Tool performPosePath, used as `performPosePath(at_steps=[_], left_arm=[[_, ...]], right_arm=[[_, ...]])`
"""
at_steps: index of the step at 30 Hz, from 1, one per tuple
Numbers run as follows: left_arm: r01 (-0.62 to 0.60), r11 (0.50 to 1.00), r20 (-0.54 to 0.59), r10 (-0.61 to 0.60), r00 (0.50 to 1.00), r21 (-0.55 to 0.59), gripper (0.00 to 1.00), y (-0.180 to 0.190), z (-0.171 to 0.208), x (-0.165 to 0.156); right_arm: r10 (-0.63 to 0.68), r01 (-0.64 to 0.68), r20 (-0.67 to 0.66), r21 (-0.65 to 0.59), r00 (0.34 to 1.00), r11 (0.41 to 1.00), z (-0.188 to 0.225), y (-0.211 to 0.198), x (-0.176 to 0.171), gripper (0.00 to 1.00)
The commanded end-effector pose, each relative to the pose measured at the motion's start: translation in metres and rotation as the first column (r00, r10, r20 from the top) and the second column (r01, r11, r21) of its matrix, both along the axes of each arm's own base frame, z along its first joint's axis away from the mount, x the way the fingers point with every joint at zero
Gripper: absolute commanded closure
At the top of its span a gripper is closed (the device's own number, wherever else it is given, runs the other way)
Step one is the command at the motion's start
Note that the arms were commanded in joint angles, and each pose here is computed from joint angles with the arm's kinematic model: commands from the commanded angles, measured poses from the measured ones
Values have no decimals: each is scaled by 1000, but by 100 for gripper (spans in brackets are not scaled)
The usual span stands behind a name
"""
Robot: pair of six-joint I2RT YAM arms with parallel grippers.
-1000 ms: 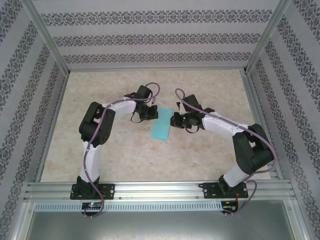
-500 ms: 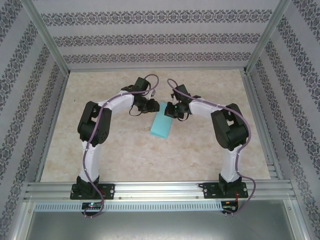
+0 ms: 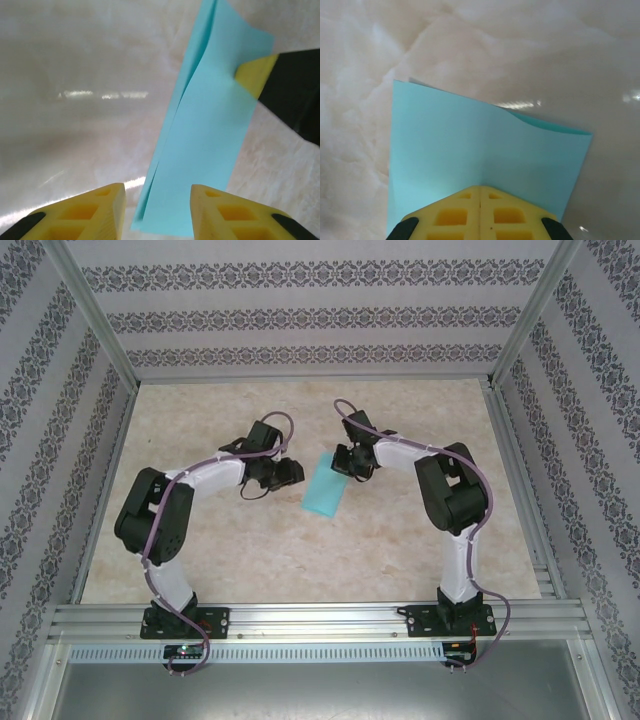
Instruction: Fold a paper plane with a square sheet of paper (pick it up from the middle)
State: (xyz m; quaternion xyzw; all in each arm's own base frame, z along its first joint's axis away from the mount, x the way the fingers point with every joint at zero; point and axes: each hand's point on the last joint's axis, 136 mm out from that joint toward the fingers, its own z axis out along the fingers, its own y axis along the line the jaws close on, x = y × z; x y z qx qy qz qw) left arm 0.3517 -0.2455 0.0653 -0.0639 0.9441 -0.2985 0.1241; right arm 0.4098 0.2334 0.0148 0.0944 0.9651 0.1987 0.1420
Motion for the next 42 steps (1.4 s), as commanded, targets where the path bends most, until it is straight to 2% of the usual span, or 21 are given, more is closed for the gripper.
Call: performPosePath(at_steps=[1, 4, 8, 11, 13, 17, 21, 28, 39, 42], left_arm=[[-24, 995, 74, 32, 997, -95, 61, -19, 27, -7], [-21, 991, 60, 29, 998, -136, 64, -30, 24, -30], [-17, 984, 64, 29, 998, -178, 68, -48, 24, -54], [-34, 979, 80, 51, 995, -203, 72, -60, 25, -69], [-40, 976, 89, 60, 994, -215, 76, -70, 25, -76], [-81, 975, 103, 104, 989, -209, 84, -83, 22, -87], [-89, 978, 106, 110, 988, -187, 86, -94, 15, -90], [-106, 985, 65, 116, 991, -134, 88, -102, -15, -89], [-117, 988, 109, 106, 988, 98, 89, -66, -34, -83], [-123, 984, 119, 108, 987, 126, 89, -55, -35, -78]], right_arm=[[-125, 119, -59, -97, 990, 988, -9, -29, -29, 96], [-200, 195, -72, -63, 977, 979, -5, -29, -46, 95], [-216, 219, -33, 90, 976, 972, 23, -10, -56, 93], [-185, 173, 41, 202, 982, 964, 53, -2, -55, 87], [-161, 137, 86, 232, 983, 963, 65, -5, -57, 83], [-79, 43, 119, 279, 990, 959, 64, -5, -71, 86], [-1, -27, 108, 258, 994, 966, 53, -11, -82, 89], [30, -49, 131, 147, 991, 988, 51, -37, -67, 89], [50, -69, 123, 151, 991, 986, 51, -32, -69, 88], [67, -87, 125, 161, 990, 983, 49, -23, -72, 88]])
